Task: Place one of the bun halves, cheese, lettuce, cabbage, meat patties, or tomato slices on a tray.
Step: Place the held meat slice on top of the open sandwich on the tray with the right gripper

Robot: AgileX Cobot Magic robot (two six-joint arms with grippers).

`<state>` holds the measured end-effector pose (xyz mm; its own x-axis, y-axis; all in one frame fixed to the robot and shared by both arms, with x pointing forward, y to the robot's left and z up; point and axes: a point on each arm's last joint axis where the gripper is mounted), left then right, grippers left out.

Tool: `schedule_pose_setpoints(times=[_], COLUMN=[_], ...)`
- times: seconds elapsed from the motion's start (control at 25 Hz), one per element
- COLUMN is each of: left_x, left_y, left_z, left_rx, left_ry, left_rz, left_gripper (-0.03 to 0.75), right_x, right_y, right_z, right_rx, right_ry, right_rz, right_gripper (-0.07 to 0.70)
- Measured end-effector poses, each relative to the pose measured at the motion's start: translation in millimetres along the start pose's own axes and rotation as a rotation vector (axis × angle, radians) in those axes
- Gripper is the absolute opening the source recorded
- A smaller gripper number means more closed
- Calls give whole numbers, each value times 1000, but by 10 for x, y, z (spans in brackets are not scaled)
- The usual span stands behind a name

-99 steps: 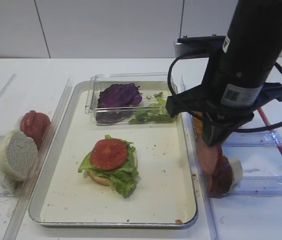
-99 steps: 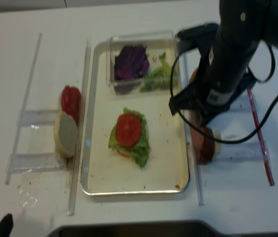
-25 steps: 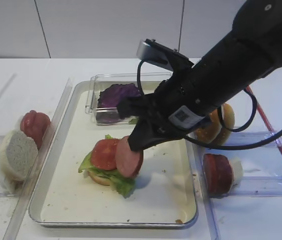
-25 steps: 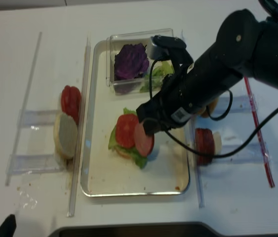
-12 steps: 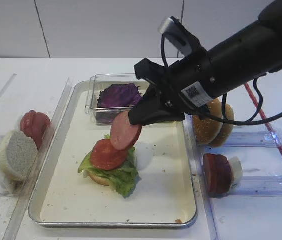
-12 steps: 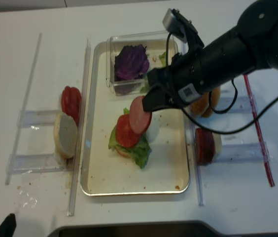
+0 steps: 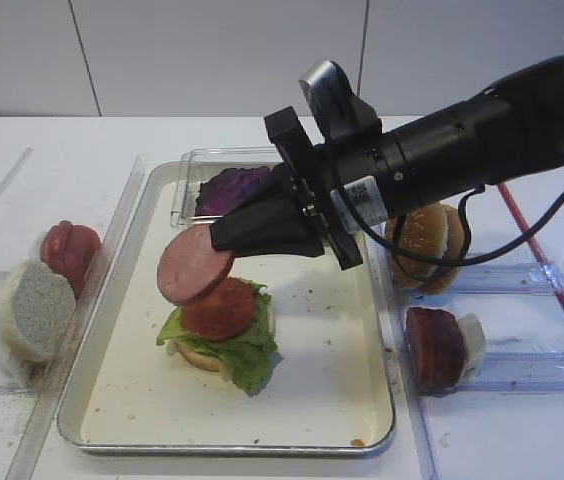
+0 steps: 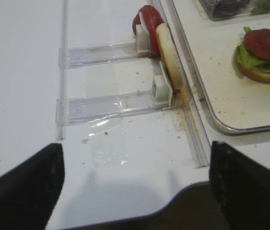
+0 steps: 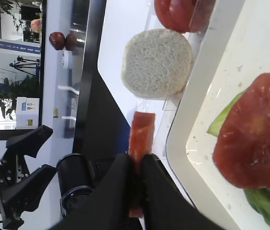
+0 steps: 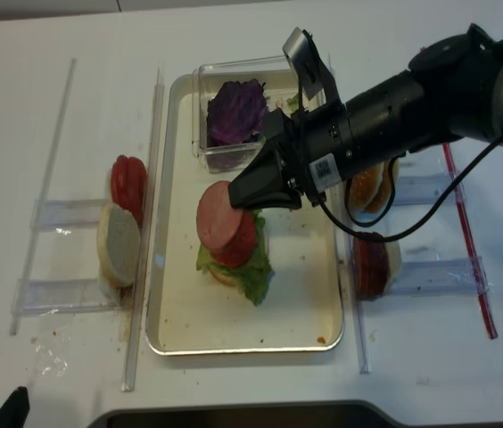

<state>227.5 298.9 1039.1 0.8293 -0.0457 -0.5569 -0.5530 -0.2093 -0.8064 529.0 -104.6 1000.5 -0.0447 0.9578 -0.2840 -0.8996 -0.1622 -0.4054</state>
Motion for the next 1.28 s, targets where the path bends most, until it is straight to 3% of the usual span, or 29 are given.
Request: schedule_pose_setpoints(times=[0.44,1.0,1.28], left_x=[0,0,0], left_y=[0,0,0], left_z=[0,0,0], left_rx=[0,0,0], left_ry=[0,0,0], left_rz=[0,0,0], left_gripper=[566,566,566], right_x=[114,141,100], right_y=[29,54,42], right_z=[-286,-578,-608], right_rx=[58,106,111], right_ry=[-6,48,59], right_rz=[5,-3,-10], right_gripper=[78,78,78])
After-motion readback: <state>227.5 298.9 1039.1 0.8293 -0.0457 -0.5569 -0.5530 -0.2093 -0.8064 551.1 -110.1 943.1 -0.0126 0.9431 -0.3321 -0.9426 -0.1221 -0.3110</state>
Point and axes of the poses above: a point on each arm's last joint axis where the gripper is mounted, x pointing out along that axis toward the gripper, z along the wrist's bending axis when the last joint is at zero, y = z × x, and after that the axes turned 12 degrees about -x, right-handed
